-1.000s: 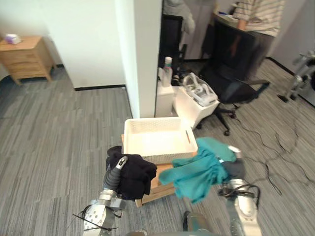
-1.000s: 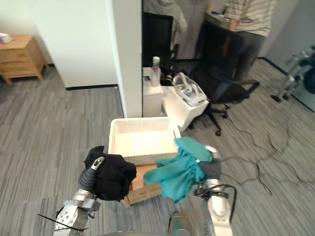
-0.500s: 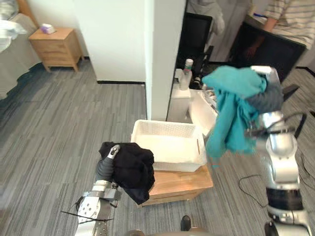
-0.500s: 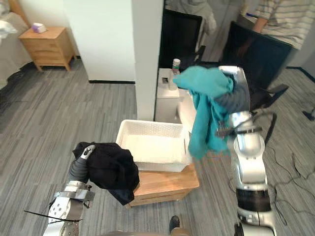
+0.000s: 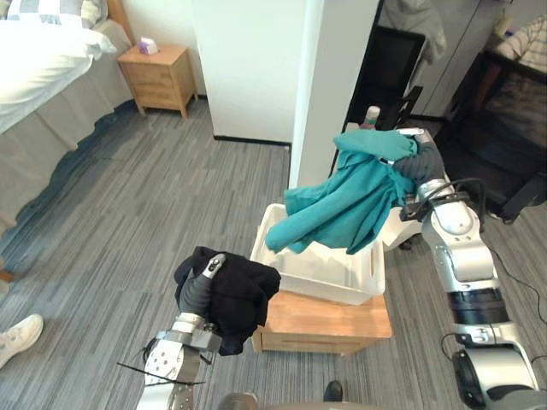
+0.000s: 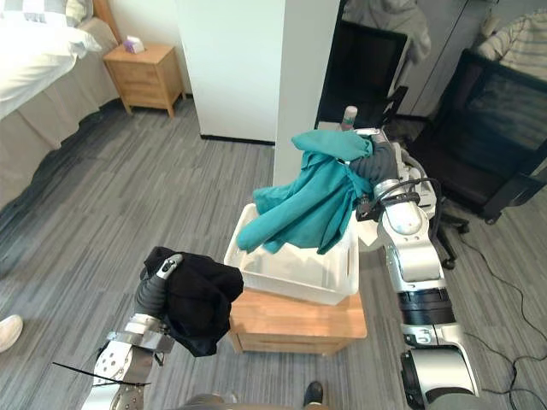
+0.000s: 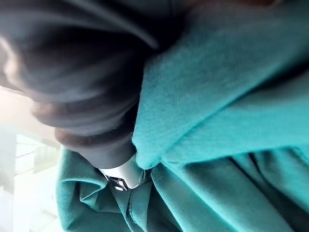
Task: Tidy the bed and pick cloth on bed and put in laundry
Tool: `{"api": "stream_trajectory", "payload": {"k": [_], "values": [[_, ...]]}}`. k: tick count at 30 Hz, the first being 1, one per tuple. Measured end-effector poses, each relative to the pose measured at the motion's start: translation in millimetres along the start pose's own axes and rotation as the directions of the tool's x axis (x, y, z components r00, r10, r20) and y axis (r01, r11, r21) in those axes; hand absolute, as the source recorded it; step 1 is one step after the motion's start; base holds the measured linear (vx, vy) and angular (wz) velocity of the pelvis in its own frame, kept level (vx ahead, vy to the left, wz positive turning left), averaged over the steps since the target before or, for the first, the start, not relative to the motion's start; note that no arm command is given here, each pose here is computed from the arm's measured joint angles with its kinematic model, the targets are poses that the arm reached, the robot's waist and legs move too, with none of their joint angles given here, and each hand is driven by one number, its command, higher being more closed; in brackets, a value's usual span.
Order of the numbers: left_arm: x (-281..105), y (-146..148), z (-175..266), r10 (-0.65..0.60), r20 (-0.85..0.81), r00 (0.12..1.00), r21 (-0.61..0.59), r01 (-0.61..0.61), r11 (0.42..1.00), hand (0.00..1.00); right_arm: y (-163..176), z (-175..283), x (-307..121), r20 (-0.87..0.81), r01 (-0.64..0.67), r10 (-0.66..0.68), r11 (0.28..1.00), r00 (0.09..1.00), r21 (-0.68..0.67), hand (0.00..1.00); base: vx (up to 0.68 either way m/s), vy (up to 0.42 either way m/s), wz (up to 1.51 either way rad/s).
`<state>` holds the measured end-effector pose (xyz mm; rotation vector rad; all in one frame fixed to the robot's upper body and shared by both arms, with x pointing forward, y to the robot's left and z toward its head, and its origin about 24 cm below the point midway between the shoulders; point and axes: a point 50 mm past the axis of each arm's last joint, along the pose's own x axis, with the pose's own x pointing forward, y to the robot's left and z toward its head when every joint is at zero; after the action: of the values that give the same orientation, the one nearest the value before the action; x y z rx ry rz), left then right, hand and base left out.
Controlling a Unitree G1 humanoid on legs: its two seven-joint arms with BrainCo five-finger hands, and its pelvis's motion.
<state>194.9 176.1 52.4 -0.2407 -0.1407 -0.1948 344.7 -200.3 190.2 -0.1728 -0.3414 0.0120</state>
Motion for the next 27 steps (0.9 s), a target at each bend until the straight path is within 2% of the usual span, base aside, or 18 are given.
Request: {"api": "stream_trajectory", "payload": {"k": [4,6,7,10,15,20,24,27], "values": [[31,1,34,-0.041,0.184,0.982,0.049,0.033,0.998,1.00,-8,5,27,-0.003,0.075,-0.075,0.997,0.997,-0.001,1.00,-0.21,0.005,0.36],[39,-6,54,-0.082,0.297,0.951,0.066,0.066,0.996,1.00,-15,-12,33,-0.083,0.120,-0.120,0.993,0.989,-0.006,1.00,-0.14,-0.001,0.21],[41,-8,58,-0.092,0.319,0.943,0.072,0.073,0.995,1.00,-17,-19,32,-0.106,0.129,-0.130,0.992,0.986,-0.010,0.00,-0.08,0.042,0.03],[52,-12,74,-0.110,0.405,0.908,0.089,0.080,0.993,1.00,-23,-40,28,-0.180,0.182,-0.186,0.983,0.966,-0.040,0.00,-0.05,0.082,-0.08],[67,-15,103,-0.167,0.510,0.844,0.126,0.119,0.985,1.00,-30,-34,28,-0.122,0.230,-0.233,0.972,0.965,-0.040,0.00,-0.05,0.167,-0.19],[72,-16,113,-0.138,0.559,0.818,0.088,0.107,0.990,1.00,-30,-35,20,-0.081,0.241,-0.249,0.965,0.965,-0.100,0.00,-0.05,0.144,-0.16],[66,-25,123,-0.082,0.628,0.774,0.045,0.069,0.997,1.00,-12,-38,-19,0.007,0.236,-0.239,0.953,0.971,-0.191,0.00,0.01,0.042,-0.16],[63,-34,136,-0.080,0.685,0.724,0.062,0.051,0.997,1.00,-2,-51,-53,-0.012,0.230,-0.242,0.936,0.970,-0.267,0.00,0.00,0.053,-0.34]]}}
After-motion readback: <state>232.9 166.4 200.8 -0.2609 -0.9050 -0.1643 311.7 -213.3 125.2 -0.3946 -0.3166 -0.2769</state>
